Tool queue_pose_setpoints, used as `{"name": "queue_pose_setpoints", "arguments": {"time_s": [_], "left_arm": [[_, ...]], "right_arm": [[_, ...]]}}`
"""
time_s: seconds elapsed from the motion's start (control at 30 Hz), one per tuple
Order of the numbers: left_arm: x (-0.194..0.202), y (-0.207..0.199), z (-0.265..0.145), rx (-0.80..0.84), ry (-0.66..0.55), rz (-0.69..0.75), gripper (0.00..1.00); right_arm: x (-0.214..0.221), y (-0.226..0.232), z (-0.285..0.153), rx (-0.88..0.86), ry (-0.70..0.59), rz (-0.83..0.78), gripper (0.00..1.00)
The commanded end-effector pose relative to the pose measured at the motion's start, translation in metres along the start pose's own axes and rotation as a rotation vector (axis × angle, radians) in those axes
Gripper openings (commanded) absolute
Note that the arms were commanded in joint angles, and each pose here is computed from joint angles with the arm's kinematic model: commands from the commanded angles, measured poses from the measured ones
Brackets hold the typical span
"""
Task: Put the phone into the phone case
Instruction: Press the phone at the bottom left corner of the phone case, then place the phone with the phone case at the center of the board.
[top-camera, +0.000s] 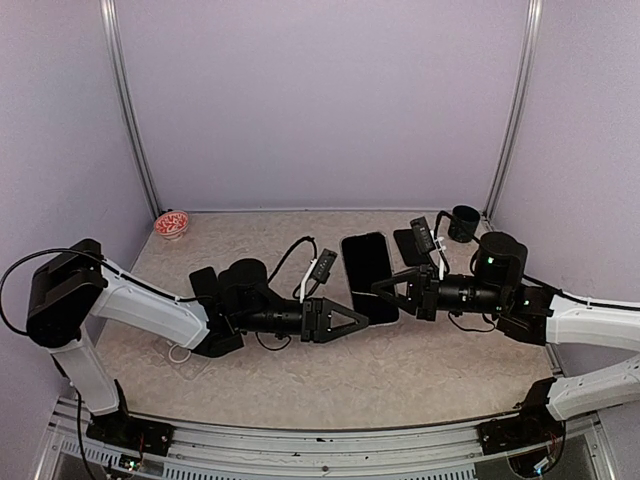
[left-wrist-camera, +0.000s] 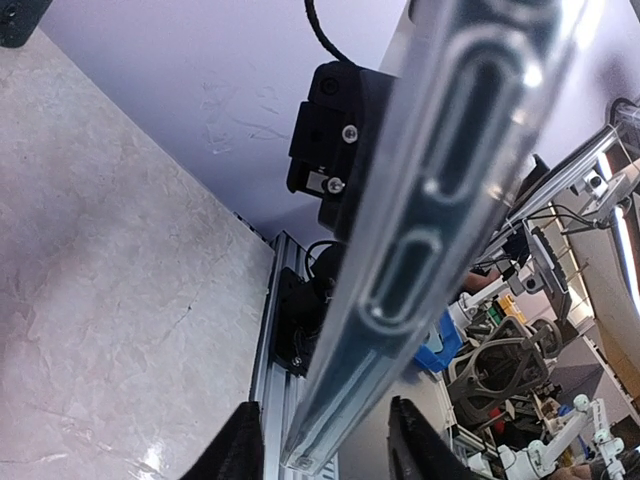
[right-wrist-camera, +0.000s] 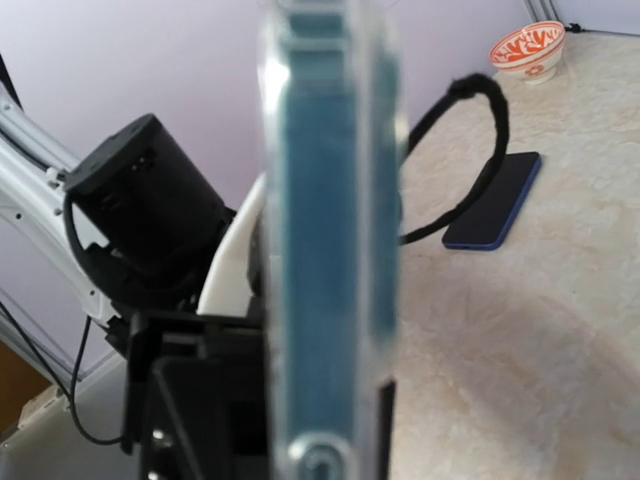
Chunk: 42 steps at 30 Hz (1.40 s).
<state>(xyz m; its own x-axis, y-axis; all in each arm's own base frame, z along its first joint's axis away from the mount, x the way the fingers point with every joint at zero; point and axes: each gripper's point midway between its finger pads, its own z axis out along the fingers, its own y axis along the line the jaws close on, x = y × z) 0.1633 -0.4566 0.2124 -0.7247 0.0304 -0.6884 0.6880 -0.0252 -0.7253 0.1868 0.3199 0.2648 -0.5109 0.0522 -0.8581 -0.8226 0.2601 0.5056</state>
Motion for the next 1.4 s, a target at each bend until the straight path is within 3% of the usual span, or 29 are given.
{"name": "queue_pose_setpoints", "arguments": {"time_s": [0.0, 0.13, 0.17, 0.23, 0.27, 0.63, 1.07, 1.37], "left_arm": [[-0.008, 0.001, -0.009, -0.014, -0.028, 0.005, 0.48], [-0.013, 0.004, -0.017, -0.042, -0.045, 0.015, 0.56], [-0.014, 0.003, -0.019, -0.047, -0.049, 0.017, 0.62], [-0.015, 0.004, -0.024, -0.061, -0.062, 0.023, 0.90], [-0.015, 0.005, -0.026, -0.068, -0.064, 0.025, 0.98], [-0.023, 0.010, -0.055, -0.166, -0.092, 0.063, 0.99], [-0.026, 0.017, -0.078, -0.215, -0.118, 0.063, 0.99], [-0.029, 0.018, -0.083, -0.225, -0.125, 0.067, 0.99]], "right_arm": [[-0.018, 0.012, -0.002, -0.040, -0.059, -0.044, 0.00], [-0.018, 0.011, -0.001, -0.034, -0.055, -0.030, 0.00], [-0.018, 0.009, -0.001, -0.026, -0.052, -0.024, 0.00], [-0.018, 0.005, 0.001, -0.011, -0.045, -0.010, 0.00], [-0.017, 0.003, 0.001, -0.005, -0.040, -0.005, 0.00], [-0.013, -0.022, 0.002, 0.066, -0.005, 0.055, 0.00], [0.003, -0.102, -0.035, 0.267, 0.081, 0.226, 0.00], [0.024, -0.142, -0.051, 0.310, 0.161, 0.328, 0.00]]}}
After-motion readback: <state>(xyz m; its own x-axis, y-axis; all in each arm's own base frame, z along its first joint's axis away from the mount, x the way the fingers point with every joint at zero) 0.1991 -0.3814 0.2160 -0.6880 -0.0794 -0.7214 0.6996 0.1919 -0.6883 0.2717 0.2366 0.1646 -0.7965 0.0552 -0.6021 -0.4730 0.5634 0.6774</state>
